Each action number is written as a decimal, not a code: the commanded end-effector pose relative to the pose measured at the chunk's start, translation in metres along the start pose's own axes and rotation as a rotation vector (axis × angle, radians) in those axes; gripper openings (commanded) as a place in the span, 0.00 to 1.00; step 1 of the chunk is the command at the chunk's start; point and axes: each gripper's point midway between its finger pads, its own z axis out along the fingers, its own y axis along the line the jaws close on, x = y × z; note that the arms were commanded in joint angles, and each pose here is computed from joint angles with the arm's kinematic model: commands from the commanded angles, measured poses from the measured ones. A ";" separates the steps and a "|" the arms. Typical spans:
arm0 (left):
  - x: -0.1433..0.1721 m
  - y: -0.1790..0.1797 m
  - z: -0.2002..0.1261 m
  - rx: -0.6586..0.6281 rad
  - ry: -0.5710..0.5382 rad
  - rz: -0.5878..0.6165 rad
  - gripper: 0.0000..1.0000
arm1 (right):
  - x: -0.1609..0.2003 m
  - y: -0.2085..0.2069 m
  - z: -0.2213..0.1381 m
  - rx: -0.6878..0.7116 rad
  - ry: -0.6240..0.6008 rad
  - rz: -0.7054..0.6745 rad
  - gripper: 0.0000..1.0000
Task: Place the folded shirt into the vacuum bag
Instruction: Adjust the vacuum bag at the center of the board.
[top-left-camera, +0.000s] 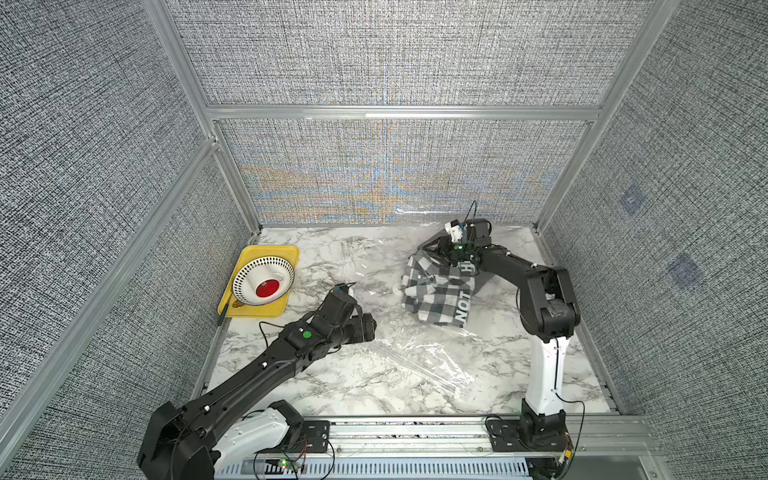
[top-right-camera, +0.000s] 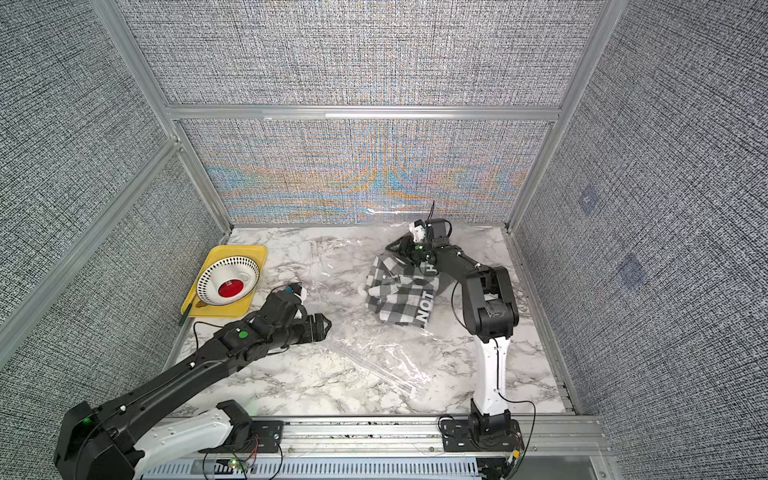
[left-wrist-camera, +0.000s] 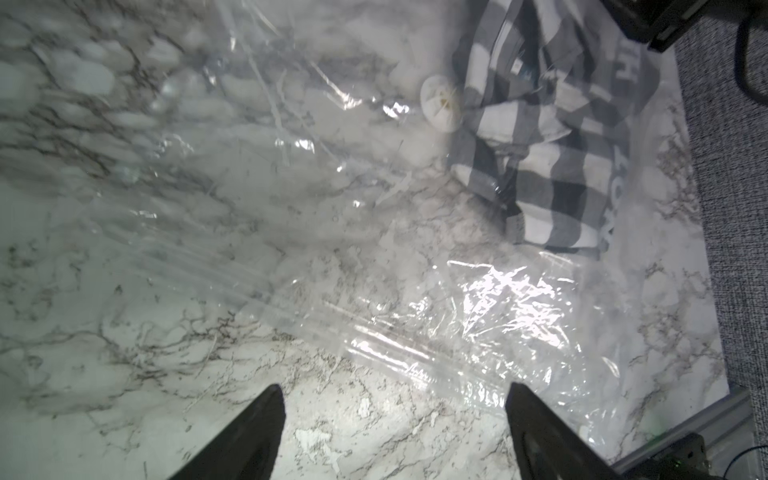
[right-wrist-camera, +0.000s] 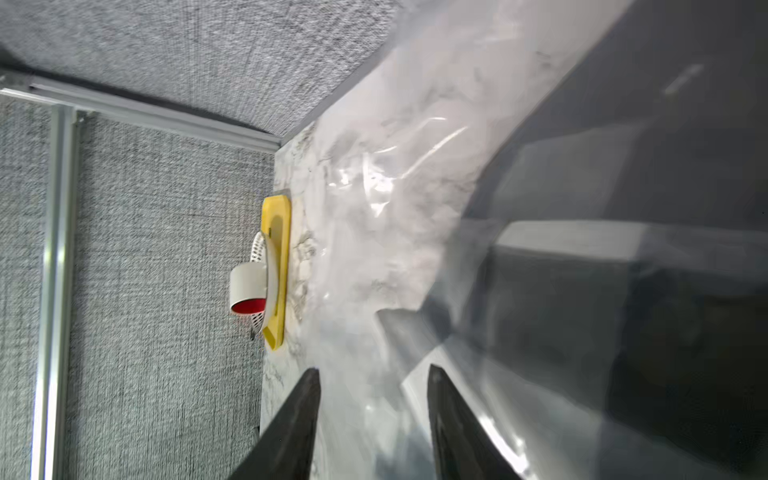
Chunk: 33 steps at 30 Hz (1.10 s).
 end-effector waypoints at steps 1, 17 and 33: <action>-0.021 0.006 0.004 -0.110 -0.001 0.067 0.86 | 0.014 0.003 -0.018 0.006 0.005 -0.031 0.46; -0.075 0.004 0.180 -0.127 0.219 0.147 0.89 | 0.101 -0.143 -0.070 0.394 0.053 0.072 0.46; -0.021 0.010 0.102 -0.137 0.209 0.052 0.89 | 0.047 -0.095 -0.121 0.408 -0.103 -0.008 0.50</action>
